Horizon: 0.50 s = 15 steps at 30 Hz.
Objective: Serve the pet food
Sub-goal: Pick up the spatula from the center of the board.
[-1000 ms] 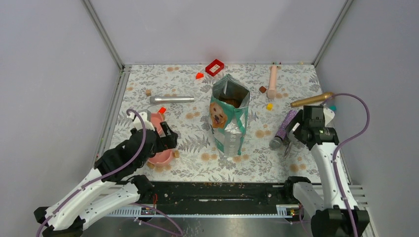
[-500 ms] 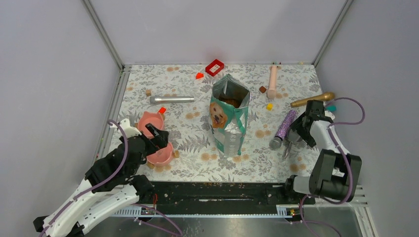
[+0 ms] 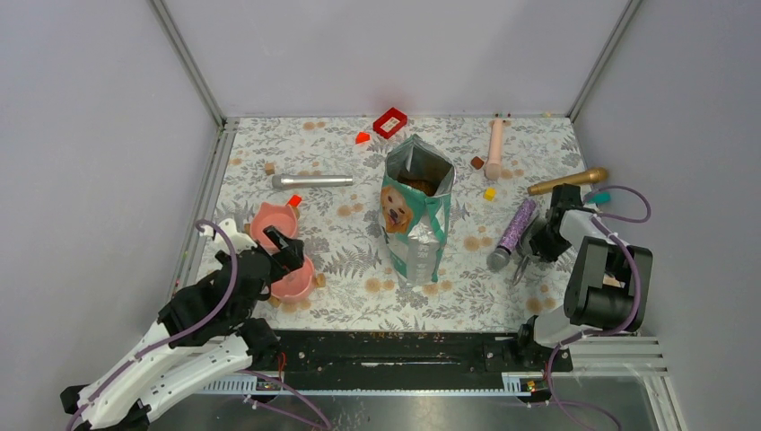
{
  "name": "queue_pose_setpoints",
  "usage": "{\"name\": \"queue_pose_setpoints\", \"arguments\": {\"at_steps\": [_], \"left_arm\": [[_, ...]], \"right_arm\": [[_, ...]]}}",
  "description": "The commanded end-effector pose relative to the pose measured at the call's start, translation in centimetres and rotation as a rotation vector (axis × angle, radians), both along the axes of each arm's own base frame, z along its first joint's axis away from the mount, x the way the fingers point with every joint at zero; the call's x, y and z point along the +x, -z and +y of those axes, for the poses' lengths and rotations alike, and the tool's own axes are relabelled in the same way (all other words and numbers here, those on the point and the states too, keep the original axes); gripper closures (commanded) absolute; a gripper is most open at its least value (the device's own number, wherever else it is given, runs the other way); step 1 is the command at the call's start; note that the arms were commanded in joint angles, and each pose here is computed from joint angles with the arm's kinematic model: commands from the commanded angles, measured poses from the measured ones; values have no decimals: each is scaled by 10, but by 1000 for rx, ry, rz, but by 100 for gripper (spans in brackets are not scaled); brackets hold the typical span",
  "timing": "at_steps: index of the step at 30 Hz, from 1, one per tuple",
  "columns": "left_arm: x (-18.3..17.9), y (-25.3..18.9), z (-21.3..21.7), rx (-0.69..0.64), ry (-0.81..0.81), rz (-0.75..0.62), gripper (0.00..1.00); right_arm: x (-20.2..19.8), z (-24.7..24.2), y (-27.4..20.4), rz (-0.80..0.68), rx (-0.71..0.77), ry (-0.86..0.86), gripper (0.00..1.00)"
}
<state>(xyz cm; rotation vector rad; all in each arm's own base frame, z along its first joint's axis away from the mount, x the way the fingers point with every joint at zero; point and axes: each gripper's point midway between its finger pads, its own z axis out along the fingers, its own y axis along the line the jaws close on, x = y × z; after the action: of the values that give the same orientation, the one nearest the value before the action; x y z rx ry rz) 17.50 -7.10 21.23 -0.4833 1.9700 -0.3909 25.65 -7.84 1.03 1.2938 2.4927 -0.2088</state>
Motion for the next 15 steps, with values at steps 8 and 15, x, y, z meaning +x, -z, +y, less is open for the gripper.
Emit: {"name": "queue_pose_setpoints", "arguments": {"at_steps": [8, 15], "left_arm": [[0, -5, 17, -48, -94, -48, 1], [-9, -20, 8, -146, 6, -117, 1]], "right_arm": [[-8, 17, -35, -120, 62, -22, 100], [-32, 43, -96, -362, 91, -90, 100]]}}
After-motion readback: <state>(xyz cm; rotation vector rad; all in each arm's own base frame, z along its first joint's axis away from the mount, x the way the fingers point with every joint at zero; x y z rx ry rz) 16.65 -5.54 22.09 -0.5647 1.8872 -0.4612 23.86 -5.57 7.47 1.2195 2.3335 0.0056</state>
